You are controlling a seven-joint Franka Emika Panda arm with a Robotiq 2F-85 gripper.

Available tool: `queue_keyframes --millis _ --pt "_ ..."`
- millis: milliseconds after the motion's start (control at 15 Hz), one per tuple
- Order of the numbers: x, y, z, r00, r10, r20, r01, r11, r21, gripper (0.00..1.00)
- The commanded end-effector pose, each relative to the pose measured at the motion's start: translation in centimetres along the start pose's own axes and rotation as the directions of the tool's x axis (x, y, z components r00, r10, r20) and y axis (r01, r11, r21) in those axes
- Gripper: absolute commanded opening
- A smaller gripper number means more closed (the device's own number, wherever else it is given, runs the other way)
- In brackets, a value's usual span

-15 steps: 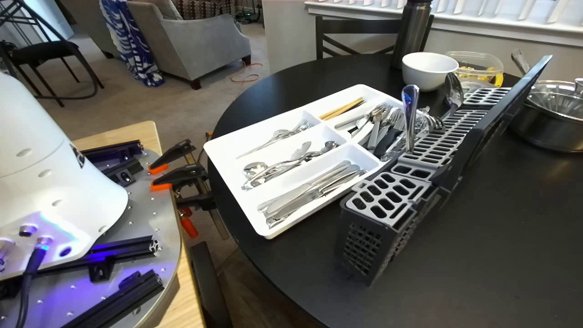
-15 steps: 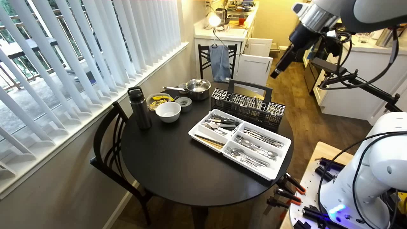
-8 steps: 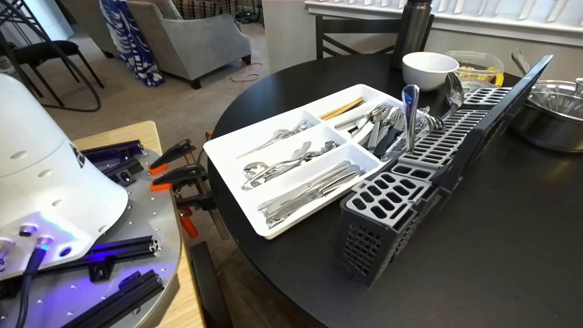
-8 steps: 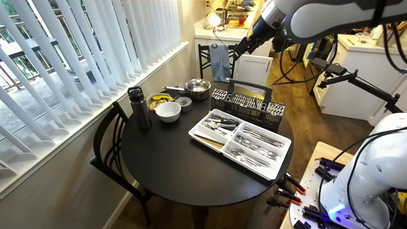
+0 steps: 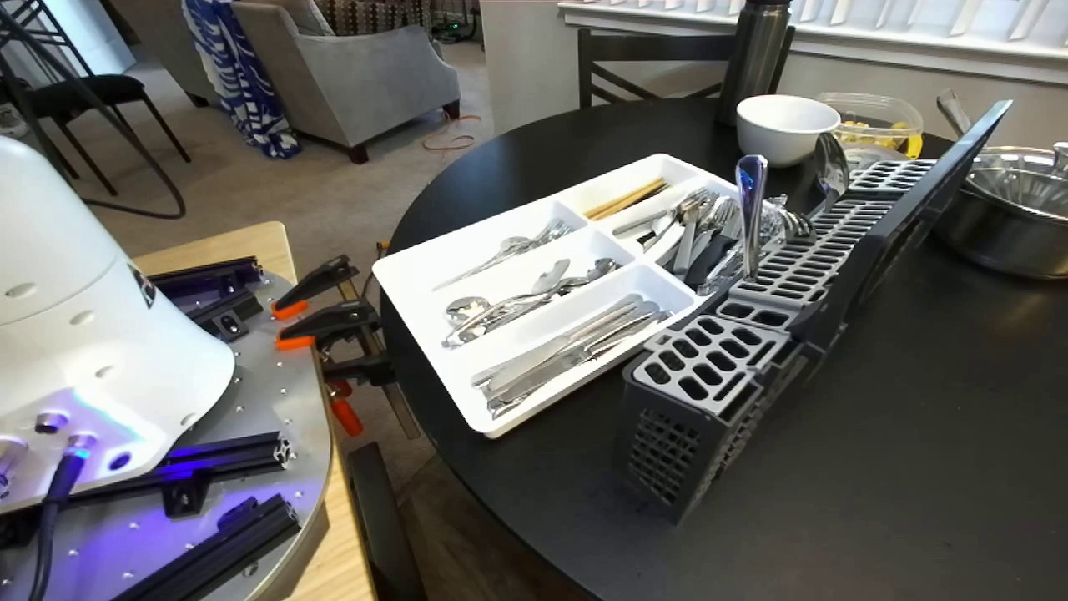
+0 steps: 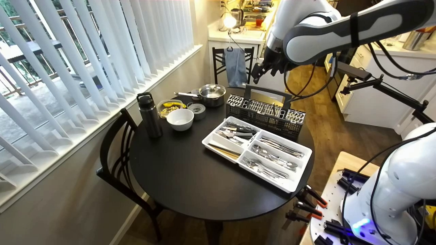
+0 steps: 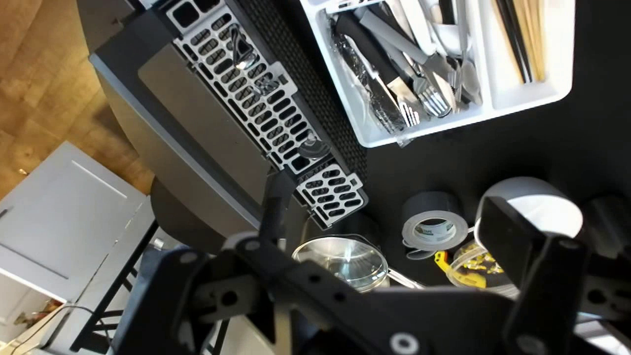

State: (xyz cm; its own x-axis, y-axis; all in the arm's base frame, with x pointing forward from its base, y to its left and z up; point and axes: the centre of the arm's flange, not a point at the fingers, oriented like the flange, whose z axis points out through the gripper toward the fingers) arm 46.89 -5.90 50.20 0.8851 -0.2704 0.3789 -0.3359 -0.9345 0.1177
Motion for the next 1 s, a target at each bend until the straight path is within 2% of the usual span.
queue_keyframes --millis 0,267,333,467,600,733,933 --pt "0.1 -0.3 -0.1 1.0 -0.003 0.004 0.003 1.0 0.004 1.0" --pt "0.2 -0.4 -0.2 1.0 -0.004 0.004 0.004 1.0 0.007 1.0" --pt "0.9 -1.4 0.8 0.994 0.096 0.043 -0.097 0.995 0.011 1.0" --pt "2.1 -3.5 3.1 0.974 0.217 0.063 -0.216 0.976 -0.014 1.0" --pt "2.3 -5.3 5.0 0.943 0.321 0.085 -0.318 0.947 -0.043 1.0" --pt "3.0 -6.1 6.6 0.9 0.425 0.096 -0.421 0.905 -0.059 1.0" --pt "5.3 -4.2 8.8 0.813 0.57 0.118 -0.565 0.822 -0.074 1.0"
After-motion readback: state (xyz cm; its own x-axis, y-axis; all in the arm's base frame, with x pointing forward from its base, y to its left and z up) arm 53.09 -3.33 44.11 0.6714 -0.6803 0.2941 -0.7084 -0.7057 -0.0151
